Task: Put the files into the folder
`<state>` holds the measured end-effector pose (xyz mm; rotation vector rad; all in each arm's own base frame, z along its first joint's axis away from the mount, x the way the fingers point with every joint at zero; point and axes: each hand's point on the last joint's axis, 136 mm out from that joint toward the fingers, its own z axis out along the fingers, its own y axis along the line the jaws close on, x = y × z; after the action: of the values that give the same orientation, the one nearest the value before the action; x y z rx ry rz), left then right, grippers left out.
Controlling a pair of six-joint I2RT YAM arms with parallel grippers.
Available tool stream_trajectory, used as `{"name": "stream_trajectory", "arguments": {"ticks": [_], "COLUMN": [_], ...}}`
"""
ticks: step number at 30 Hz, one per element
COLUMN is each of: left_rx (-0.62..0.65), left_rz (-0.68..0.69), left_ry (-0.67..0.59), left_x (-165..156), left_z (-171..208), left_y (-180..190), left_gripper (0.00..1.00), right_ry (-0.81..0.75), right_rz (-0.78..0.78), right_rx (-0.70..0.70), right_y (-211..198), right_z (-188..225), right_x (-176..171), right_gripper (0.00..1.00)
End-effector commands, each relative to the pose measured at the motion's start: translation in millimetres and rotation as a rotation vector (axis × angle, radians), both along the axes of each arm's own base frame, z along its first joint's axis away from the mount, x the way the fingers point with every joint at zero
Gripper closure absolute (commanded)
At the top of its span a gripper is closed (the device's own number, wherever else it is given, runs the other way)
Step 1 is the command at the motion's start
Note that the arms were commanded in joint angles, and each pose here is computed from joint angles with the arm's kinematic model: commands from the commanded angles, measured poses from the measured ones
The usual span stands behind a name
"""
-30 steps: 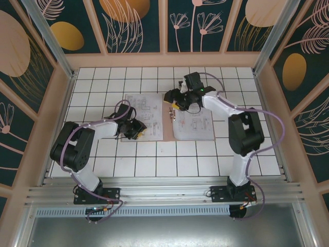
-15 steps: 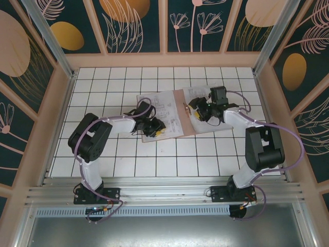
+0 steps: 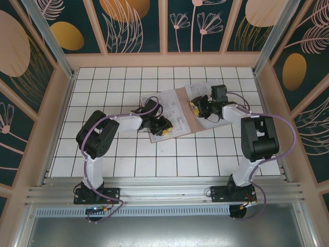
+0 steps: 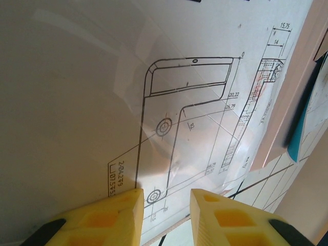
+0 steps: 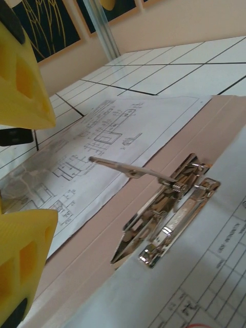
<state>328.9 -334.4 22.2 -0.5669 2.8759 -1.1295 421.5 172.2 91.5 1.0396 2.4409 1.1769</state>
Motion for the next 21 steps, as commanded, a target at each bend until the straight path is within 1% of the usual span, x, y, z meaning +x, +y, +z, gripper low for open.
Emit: {"name": "stream_trajectory", "arguments": {"ticks": [1, 12, 21], "left_rx": [0.029, 0.032, 0.037], "left_rz": [-0.017, -0.022, -0.022], "left_ry": [0.060, 0.062, 0.066], "left_x": [-10.4, -8.2, -9.1], "left_z": [-13.6, -14.3, -15.5], "left_y": [0.8, -0.7, -0.3], "left_gripper": [0.69, 0.69, 0.70], "right_ry": [-0.014, 0.039, 0.056], "right_rz": [-0.016, -0.017, -0.022], "right_rx": [0.015, 0.005, -0.012], "right_y": [0.9, -0.1, -5.4], "right_z": [5.0, -17.4, -25.8], "right_x": [14.7, 14.2, 12.4], "right_gripper": [0.57, 0.65, 0.75]}}
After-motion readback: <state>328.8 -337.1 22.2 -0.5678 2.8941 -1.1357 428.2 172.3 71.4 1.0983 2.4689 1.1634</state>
